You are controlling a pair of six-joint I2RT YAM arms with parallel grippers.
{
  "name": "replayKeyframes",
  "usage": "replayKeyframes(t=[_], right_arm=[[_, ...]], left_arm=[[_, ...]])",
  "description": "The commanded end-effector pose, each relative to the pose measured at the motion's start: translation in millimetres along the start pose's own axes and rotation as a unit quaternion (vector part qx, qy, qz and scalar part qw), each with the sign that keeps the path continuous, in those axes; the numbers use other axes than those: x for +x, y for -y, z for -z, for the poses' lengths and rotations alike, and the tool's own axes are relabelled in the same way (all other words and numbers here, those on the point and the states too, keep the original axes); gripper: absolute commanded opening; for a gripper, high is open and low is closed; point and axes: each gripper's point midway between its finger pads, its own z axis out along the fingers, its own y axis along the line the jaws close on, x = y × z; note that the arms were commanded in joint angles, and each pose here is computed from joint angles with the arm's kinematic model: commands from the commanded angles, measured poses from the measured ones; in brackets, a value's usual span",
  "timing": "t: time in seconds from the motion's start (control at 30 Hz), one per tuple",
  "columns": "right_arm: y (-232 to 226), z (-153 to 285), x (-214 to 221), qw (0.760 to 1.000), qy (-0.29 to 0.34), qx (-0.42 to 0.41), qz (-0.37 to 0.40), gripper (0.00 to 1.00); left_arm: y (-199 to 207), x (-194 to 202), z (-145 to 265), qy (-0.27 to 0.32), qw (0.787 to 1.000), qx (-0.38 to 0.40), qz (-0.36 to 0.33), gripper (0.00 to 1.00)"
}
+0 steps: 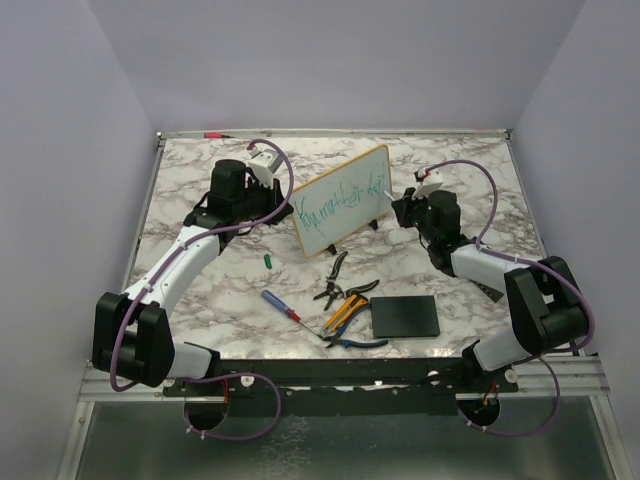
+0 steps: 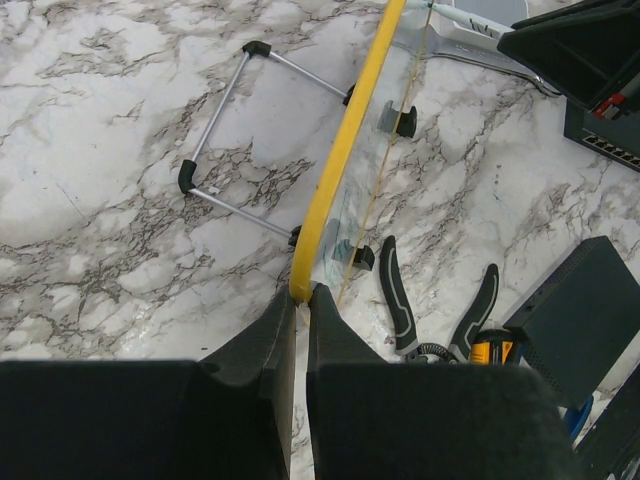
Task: Write a sentence on the whiteboard
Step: Write on the whiteboard at the whiteboard stand.
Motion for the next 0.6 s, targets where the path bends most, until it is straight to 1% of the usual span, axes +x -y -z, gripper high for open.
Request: replayKeyframes(t=[0.0, 0.23, 0.57], right_arm=[[7, 2, -7, 1.000, 0.006, 0.020, 0.007, 0.01], [5, 12, -34, 0.999, 0.042, 0.022, 0.001, 0.01], [6, 4, -38, 0.999, 0.045, 0.023, 0.005, 0.01]], left_arm=[[0, -7, 1, 0.012, 1.000, -0.007, -0.019, 0.01], [0, -8, 2, 0.014, 1.000, -0.007, -0.020, 0.01], [1, -8, 2, 0.015, 1.000, -0.006, -0.021, 0.01]])
